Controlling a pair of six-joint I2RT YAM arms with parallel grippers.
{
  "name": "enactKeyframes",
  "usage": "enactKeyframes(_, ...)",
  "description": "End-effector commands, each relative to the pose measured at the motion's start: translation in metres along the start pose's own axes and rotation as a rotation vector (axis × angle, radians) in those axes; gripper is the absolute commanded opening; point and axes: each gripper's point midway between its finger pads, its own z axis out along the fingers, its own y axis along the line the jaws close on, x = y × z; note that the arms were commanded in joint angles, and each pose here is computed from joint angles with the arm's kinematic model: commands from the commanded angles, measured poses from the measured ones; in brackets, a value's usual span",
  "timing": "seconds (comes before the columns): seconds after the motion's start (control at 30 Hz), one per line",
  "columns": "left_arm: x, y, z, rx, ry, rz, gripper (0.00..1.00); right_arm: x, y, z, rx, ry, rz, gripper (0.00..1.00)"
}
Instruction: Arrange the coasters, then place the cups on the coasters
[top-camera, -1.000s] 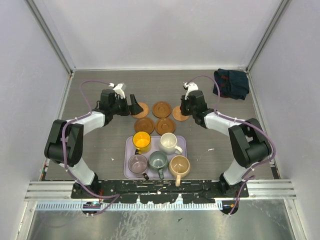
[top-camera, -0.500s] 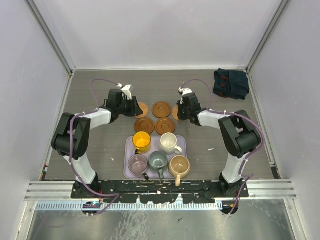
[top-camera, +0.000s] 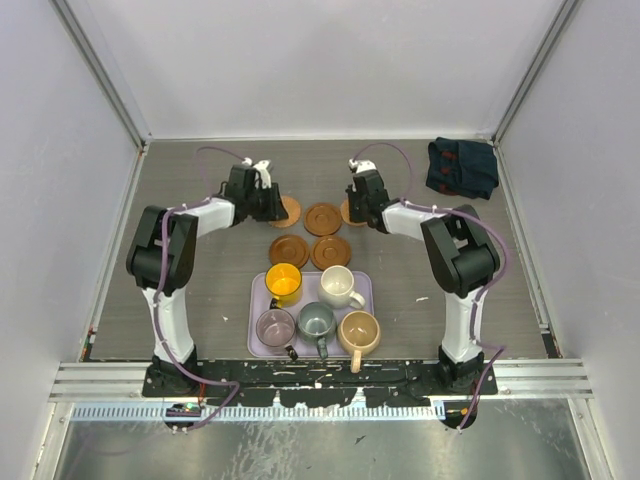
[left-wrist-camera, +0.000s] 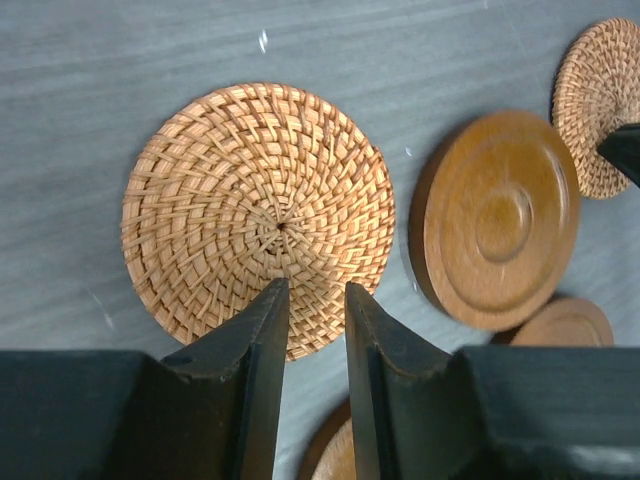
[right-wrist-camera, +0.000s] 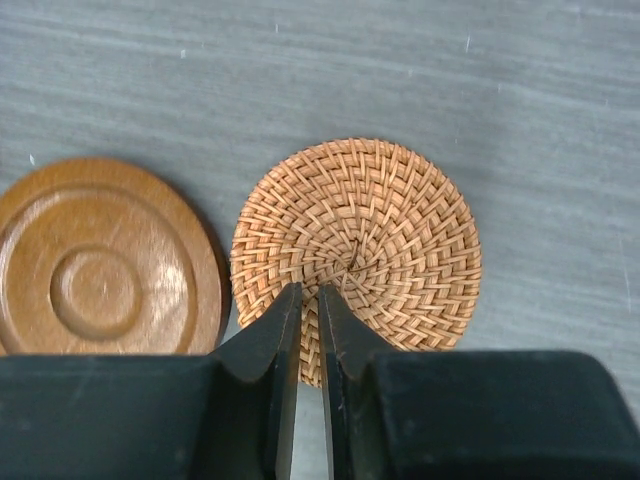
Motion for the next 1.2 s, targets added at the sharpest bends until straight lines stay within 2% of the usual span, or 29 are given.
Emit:
enactKeyframes(0.0, -0.012, 0.019, 0.014, -0.102, 0.019, 0.01, 0.29, -0.005, -0.018, 0.018, 0.078, 0.032, -0.008, 0.19)
enactKeyframes(0.17, -0.027, 0.034, 0.024, -0.153, 0.029, -0.014, 0.27, -0.021, -0.036, 0.036, 0.093, 0.029, 0.047, 0.19)
enactKeyframes(0.3, -0.027, 0.051, 0.027, -0.166, 0.053, -0.095, 0.27, -0.032, -0.049, 0.045, 0.101, 0.02, 0.081, 0.19)
enactKeyframes(0.47, -0.043, 0.06, 0.021, -0.145, 0.006, -0.166, 0.41, -0.041, -0.054, 0.048, 0.096, 0.011, 0.085, 0.19)
enactKeyframes(0.63, -0.061, 0.05, 0.011, -0.114, -0.007, -0.161, 0.45, -0.055, -0.046, 0.042, 0.056, -0.016, 0.072, 0.22)
enactKeyframes(0.7, -0.064, 0.045, 0.008, -0.093, -0.01, -0.159, 0.48, -0.067, -0.042, 0.035, 0.038, -0.049, 0.066, 0.24)
enactKeyframes(0.8, -0.069, 0.035, -0.001, -0.063, -0.025, -0.15, 0.59, -0.088, -0.036, 0.022, 0.009, -0.1, 0.05, 0.28)
enactKeyframes(0.97, -0.08, 0.017, -0.02, -0.005, -0.073, -0.13, 0.68, -0.116, -0.019, -0.006, -0.02, -0.165, -0.009, 0.33)
enactKeyframes(1.17, -0.089, -0.003, -0.045, 0.063, -0.155, -0.107, 0.76, -0.112, 0.018, -0.032, -0.07, -0.176, -0.087, 0.33)
